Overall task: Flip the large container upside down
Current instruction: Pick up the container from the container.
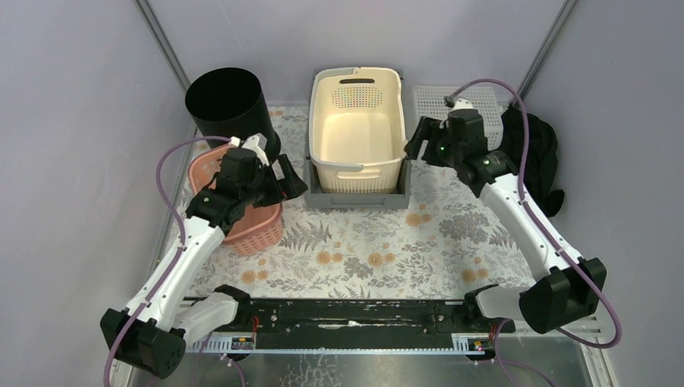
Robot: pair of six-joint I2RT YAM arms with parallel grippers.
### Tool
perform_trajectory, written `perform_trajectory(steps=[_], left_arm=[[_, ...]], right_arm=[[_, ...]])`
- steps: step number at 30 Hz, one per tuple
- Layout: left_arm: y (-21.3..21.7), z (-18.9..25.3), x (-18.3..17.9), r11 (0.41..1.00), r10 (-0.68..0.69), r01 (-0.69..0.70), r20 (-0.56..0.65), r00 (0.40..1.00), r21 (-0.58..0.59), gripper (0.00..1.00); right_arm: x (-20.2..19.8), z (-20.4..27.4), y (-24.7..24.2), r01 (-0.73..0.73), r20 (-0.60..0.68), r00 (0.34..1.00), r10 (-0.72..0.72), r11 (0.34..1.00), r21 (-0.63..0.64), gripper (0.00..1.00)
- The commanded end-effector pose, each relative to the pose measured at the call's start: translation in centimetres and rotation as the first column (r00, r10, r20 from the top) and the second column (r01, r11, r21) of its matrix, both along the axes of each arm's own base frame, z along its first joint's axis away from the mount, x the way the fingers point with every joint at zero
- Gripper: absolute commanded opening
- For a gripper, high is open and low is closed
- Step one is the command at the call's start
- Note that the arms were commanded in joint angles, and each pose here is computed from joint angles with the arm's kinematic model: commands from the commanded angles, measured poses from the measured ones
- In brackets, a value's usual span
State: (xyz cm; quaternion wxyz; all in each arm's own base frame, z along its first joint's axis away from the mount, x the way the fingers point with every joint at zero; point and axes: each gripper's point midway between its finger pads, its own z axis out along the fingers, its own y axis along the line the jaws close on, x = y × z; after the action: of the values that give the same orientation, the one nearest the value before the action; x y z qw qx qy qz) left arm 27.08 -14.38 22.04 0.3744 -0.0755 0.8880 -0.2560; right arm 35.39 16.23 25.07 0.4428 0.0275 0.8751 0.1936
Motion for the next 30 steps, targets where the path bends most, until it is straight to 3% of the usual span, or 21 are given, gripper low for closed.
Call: perform_trajectory(steps=[1, 6, 19, 30], left_arm=[[-0.4, 0.4, 0.7, 0.999, 0.003, -0.002, 0.029, 1.000, -0.034, 1.00], [-0.3, 0.2, 0.7, 0.999, 0.006, -0.005, 0.033, 0.999, -0.038, 1.00], [-0.2, 1.4, -0.6, 0.997, 0.008, -0.004, 0.063, 0.998, -0.072, 1.00], [0.2, 2.0, -1.6, 0.997, 0.009, -0.004, 0.071, 0.997, -0.074, 1.00]], right_arm=[[1.8, -0.6, -2.4, 0.082, -0.033, 0.996, -0.079, 0.991, 0.104, 0.79], [2.5, -3.2, -3.5, 0.115, -0.091, 0.991, -0.099, 0.975, 0.191, 0.73], [2.2, -11.5, -2.2, 0.122, -0.268, 0.962, -0.054, 0.962, 0.246, 0.56], [1.8, -12.7, -0.3, 0.079, -0.285, 0.959, 0.014, 0.946, 0.314, 0.50]])
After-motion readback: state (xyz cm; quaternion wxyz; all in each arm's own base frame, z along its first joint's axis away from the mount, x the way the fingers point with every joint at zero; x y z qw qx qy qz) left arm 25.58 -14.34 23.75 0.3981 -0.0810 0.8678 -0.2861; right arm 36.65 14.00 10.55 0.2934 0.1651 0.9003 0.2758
